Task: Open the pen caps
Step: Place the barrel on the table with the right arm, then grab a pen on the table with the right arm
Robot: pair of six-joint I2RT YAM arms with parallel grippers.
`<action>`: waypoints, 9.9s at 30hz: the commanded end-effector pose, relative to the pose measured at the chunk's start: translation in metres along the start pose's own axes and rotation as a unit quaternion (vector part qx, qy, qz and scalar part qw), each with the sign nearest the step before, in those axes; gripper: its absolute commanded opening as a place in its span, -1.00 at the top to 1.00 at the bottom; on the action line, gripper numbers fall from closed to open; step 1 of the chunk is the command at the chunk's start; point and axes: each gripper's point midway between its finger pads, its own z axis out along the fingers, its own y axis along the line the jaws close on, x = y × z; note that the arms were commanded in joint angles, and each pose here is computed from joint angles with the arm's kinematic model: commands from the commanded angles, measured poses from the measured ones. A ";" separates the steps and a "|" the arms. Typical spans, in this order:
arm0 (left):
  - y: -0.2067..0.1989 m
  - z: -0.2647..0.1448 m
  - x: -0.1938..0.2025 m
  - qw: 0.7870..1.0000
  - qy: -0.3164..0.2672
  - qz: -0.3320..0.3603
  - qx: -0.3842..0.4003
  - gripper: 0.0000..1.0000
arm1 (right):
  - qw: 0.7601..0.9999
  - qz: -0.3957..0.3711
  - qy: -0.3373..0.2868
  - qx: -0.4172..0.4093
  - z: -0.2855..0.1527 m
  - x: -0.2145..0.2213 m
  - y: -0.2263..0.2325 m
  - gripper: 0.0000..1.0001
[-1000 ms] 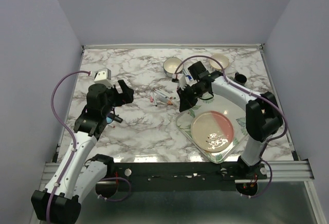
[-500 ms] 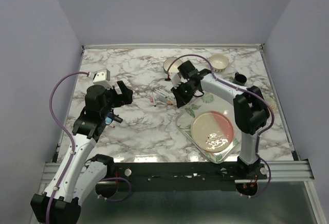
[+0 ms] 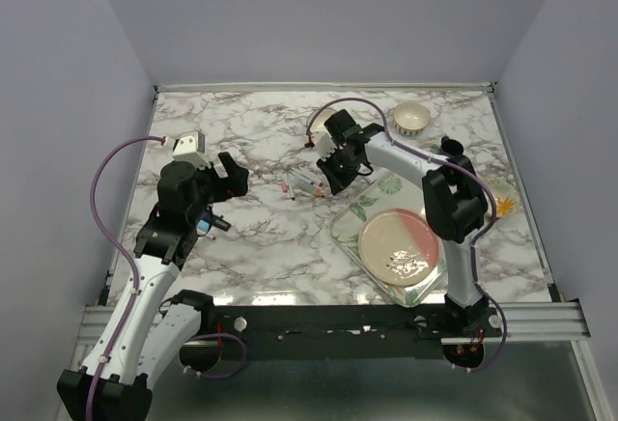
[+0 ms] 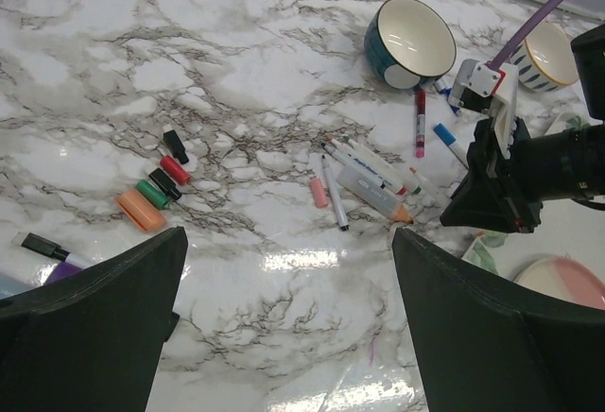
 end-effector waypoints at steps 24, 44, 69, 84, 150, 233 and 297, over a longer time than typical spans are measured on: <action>0.002 -0.001 -0.001 1.000 -0.003 0.006 0.001 -0.97 | 0.998 -0.040 0.022 0.033 0.025 -0.043 -0.002 0.63; 0.002 0.000 0.001 1.000 0.000 0.006 0.001 -0.97 | 0.998 -0.047 0.026 0.015 0.027 -0.042 0.006 0.33; -0.011 0.029 0.045 0.994 0.100 -0.015 0.048 -0.93 | 0.975 -0.171 -0.140 0.002 -0.140 -0.014 0.058 0.32; -0.007 0.067 0.129 0.979 0.191 -0.016 -0.072 -0.82 | 0.974 -0.089 -0.199 -0.063 -0.156 0.022 0.045 0.29; 0.079 0.137 0.154 0.910 0.286 0.106 -0.281 0.58 | 0.971 -0.092 -0.198 -0.094 -0.159 0.026 0.057 0.29; -0.012 0.013 0.022 0.994 0.071 0.075 0.039 -0.97 | 0.998 0.061 0.002 -0.018 -0.011 0.014 -0.116 -0.16; -0.031 0.023 0.030 0.986 0.092 0.011 0.135 -0.97 | 0.989 -0.030 -0.141 -0.043 -0.086 -0.010 -0.020 0.99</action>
